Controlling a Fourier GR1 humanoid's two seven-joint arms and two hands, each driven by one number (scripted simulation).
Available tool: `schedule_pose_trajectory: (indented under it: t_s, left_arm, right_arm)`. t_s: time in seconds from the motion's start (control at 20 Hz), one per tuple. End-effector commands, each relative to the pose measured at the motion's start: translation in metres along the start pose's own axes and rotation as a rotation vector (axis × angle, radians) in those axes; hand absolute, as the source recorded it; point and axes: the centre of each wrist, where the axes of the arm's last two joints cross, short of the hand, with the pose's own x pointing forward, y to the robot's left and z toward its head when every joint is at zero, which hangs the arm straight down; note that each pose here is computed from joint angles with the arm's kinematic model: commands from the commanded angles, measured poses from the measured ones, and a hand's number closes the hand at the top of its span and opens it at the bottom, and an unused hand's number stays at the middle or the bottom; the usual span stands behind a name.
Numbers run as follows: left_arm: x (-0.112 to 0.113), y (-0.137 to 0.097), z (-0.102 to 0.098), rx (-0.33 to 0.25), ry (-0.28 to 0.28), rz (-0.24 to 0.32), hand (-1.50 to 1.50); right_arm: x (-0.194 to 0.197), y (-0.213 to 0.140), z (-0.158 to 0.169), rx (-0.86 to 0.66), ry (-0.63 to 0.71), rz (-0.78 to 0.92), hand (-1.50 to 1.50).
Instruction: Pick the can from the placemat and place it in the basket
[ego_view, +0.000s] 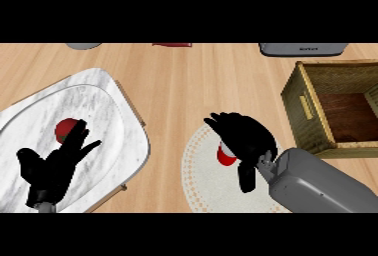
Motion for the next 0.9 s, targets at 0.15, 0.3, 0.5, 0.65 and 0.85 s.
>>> schedule_pose_trajectory:
  t_s: [0.15, 0.3, 0.5, 0.65, 0.85]
  left_arm:
    - [-0.042, 0.011, 0.007, 0.013, 0.248, -0.023, 0.00]
    - [-0.059, 0.000, 0.014, 0.007, 0.242, -0.045, 0.00]
    - [-0.040, -0.004, 0.002, -0.001, 0.245, -0.036, 0.00]
    - [-0.051, 0.003, 0.009, 0.010, 0.269, -0.059, 0.00]
    - [-0.061, 0.001, 0.018, 0.000, 0.260, -0.031, 0.00]
  right_arm:
    - [-0.006, 0.005, -0.013, -0.005, 0.005, -0.002, -1.50]
    - [-0.001, 0.015, -0.014, -0.014, 0.011, 0.004, -1.50]
    - [-0.004, 0.021, -0.016, -0.025, -0.076, 0.109, 1.50]
    - [0.001, 0.021, -0.013, -0.065, -0.070, 0.152, 1.50]
    - [-0.011, 0.023, -0.020, -0.094, -0.073, 0.160, 1.50]
